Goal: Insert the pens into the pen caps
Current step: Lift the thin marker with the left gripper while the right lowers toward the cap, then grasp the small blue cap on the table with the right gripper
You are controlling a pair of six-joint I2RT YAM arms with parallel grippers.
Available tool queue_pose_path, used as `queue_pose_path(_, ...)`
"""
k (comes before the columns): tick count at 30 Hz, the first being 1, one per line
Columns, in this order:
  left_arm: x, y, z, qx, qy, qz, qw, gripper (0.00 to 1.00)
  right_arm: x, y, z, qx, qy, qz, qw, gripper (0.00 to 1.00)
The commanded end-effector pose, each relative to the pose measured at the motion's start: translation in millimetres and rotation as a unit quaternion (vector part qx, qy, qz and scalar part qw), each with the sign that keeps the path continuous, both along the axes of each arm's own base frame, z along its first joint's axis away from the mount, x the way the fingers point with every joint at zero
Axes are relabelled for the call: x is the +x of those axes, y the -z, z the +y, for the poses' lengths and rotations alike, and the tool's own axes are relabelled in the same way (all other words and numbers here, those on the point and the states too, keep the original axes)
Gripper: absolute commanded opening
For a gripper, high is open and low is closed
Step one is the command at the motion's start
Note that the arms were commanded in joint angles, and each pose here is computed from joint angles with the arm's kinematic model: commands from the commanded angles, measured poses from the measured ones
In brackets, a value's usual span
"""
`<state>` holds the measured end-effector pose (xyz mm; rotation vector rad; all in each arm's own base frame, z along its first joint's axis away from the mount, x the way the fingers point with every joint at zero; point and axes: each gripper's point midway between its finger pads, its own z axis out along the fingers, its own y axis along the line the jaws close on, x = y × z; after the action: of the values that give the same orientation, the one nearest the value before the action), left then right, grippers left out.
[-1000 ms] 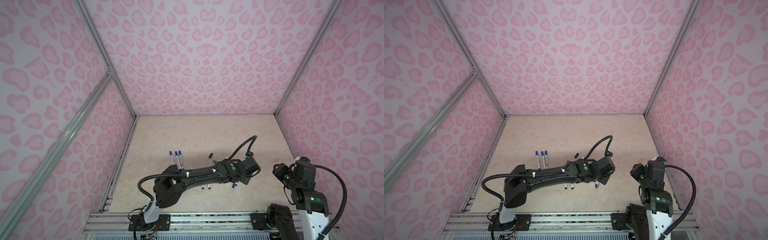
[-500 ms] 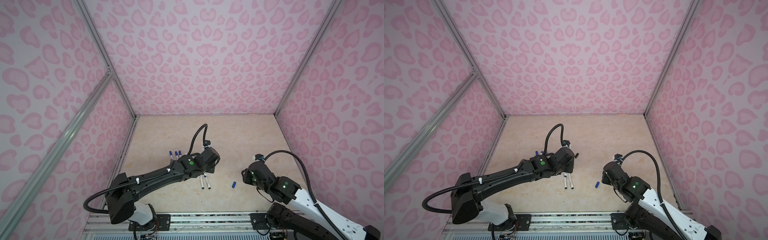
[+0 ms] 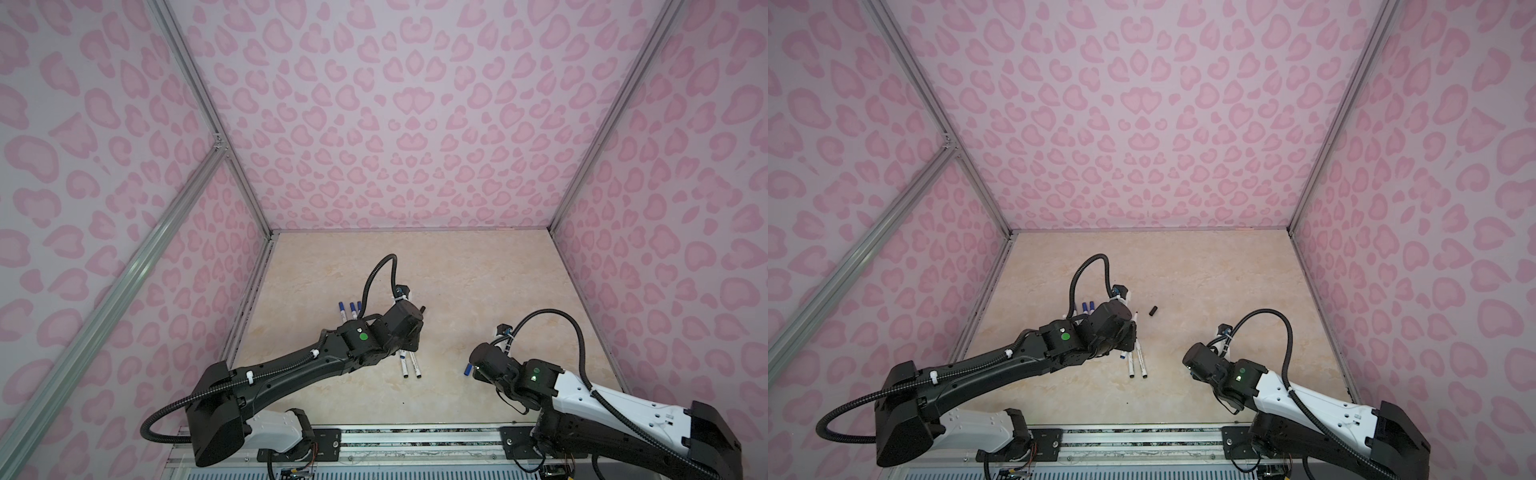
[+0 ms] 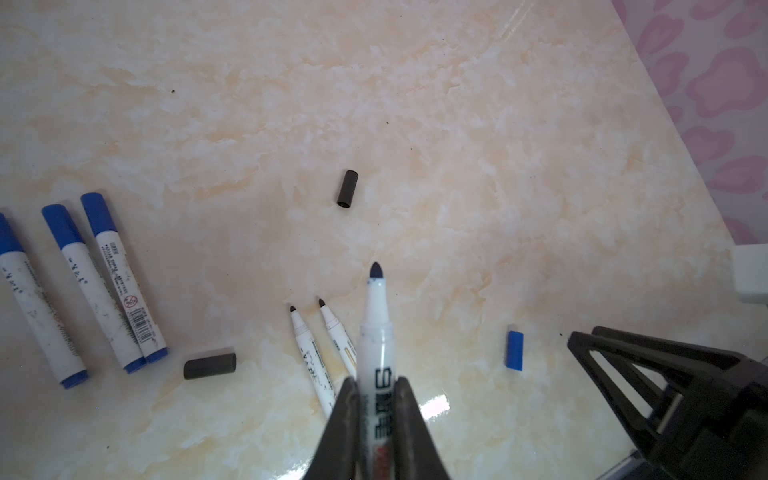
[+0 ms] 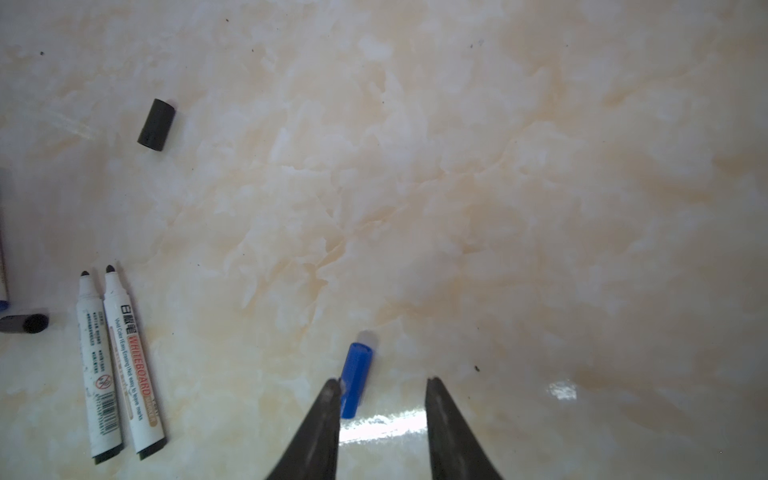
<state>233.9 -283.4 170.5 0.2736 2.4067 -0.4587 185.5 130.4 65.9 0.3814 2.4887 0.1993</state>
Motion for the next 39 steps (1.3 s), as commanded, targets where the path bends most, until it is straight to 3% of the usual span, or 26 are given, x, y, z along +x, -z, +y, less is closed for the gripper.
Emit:
queue_pose_path(1,-1.3,-8.6,-2.2,-0.025,0.007,-0.011,1.0,0.03,7.2,3.6,4.3,-0.01,0.014,-0.006,1.0,0.37)
queue_pose_path(7,-6.3,-12.5,8.6,-0.037,0.0,-0.017,0.999,0.03,8.3,15.6,19.9,-0.03,0.002,0.025,0.999,0.36)
queue_pose_path(15,-6.2,-13.2,16.0,-0.032,-0.014,-0.02,0.999,0.03,2.3,21.0,33.6,-0.048,0.001,0.013,0.999,0.36)
queue_pose_path(25,-5.5,-9.9,20.3,-0.025,-0.023,-0.019,0.999,0.03,0.3,34.0,19.5,-0.108,0.028,0.026,0.993,0.36)
queue_pose_path(39,-5.4,-10.9,20.4,-0.025,-0.024,-0.02,0.999,0.03,-0.9,51.6,22.8,-0.101,0.028,0.039,0.994,0.33)
